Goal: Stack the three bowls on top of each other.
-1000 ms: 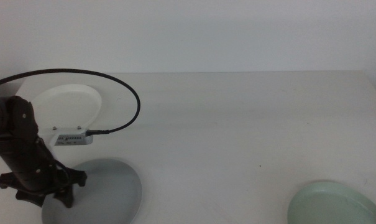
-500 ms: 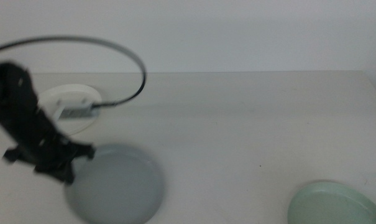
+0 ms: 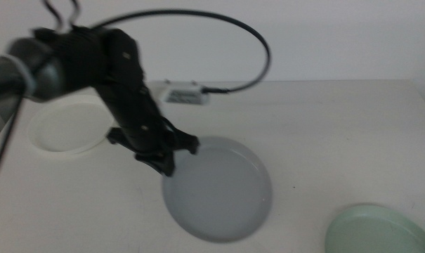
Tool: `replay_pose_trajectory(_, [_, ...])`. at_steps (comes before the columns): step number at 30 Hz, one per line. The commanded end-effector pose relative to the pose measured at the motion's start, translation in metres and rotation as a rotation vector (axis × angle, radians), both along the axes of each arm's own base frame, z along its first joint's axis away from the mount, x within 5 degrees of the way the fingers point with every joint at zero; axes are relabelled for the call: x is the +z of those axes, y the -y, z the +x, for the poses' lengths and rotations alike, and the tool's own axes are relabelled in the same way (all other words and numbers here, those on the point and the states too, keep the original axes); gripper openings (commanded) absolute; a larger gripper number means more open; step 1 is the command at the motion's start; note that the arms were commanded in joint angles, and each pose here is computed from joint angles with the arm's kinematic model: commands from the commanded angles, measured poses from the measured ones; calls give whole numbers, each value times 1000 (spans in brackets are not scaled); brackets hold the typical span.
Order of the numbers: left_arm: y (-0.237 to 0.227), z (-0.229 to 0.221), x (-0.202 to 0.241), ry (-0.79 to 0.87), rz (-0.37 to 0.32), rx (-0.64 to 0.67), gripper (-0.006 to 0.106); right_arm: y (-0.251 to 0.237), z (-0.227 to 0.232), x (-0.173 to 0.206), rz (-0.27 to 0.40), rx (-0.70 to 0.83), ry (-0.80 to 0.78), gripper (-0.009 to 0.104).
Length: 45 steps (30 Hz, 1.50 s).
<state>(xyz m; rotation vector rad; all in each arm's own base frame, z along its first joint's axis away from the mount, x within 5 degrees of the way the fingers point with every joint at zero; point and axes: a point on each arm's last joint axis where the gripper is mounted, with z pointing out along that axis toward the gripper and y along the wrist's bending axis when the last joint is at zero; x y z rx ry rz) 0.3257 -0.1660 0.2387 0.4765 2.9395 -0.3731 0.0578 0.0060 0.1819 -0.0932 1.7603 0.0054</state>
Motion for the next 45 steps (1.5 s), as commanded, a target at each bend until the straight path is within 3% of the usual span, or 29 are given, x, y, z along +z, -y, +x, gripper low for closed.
replay_pose_trajectory(1, [15,-1,17,50,-58,-8,0,3,2,8,-14,-32,66,52])
replay_pose_trajectory(10, [42,3,-26,-52,-84,-12,0,3,2,8,-14,-32,66,52])
replay_pose_trajectory(17, [44,6,-41,-78,-59,-16,4,3,2,8,-14,-32,66,52])
replay_pose_trajectory(19, [43,6,-40,-79,-53,-20,13,3,2,8,-14,-32,66,52])
replay_pose_trajectory(22, [42,5,-39,-86,-46,-25,41,3,2,8,-14,-32,66,52])
replay_pose_trajectory(27, [33,3,-20,-35,-31,-34,106,3,2,8,-14,-32,66,52])
replay_pose_trajectory(31, [21,0,17,51,-41,-34,105,3,2,8,-15,-32,66,52])
replay_pose_trajectory(36, [-19,1,73,222,22,21,105,3,2,8,-14,-32,66,52])
replay_pose_trajectory(45, [-127,16,103,306,77,299,105,3,2,7,-14,-32,65,52])
